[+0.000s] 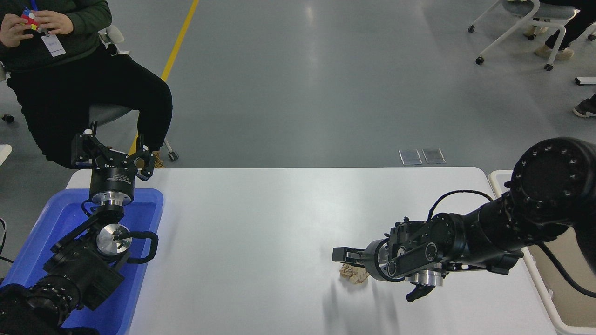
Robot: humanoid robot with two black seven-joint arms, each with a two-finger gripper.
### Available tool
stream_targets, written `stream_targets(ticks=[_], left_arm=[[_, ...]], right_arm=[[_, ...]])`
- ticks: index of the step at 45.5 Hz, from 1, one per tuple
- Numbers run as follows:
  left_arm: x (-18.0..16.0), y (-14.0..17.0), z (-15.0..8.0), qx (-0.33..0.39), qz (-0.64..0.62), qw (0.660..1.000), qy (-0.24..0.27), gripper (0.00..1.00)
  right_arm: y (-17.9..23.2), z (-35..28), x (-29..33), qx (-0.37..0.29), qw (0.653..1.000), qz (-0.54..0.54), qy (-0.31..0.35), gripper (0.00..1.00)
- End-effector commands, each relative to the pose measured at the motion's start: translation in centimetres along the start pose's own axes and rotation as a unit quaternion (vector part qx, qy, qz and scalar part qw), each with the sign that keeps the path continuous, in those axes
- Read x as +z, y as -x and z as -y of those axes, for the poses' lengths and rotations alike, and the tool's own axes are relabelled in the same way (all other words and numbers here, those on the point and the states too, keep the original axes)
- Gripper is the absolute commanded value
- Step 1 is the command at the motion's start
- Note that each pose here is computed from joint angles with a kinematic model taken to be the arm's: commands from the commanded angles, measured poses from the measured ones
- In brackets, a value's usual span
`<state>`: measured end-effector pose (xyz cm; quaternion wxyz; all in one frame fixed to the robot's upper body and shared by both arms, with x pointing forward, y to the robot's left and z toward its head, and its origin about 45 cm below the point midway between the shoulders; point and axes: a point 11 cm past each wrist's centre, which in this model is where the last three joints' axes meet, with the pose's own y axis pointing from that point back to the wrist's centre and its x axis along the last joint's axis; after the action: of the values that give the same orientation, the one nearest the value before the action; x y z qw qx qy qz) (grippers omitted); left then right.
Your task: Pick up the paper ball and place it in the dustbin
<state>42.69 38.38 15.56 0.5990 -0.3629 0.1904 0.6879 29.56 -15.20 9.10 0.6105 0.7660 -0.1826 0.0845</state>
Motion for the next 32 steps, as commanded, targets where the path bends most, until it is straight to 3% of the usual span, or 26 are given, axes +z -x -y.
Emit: stream_targets(ticks=[1, 32], left_arm=[[0.0, 0.0, 0.0, 0.0, 0.0, 1.0, 0.0, 0.99], [0.0, 0.0, 0.0, 0.0, 0.0, 1.0, 0.0, 0.99]], right_arm=[[0.4, 0.5, -0.2, 0.0, 1.0, 0.01, -0.006, 1.0], [1.0, 2.6, 1.9, 0.011, 1.0, 0.011, 0.005, 1.0]])
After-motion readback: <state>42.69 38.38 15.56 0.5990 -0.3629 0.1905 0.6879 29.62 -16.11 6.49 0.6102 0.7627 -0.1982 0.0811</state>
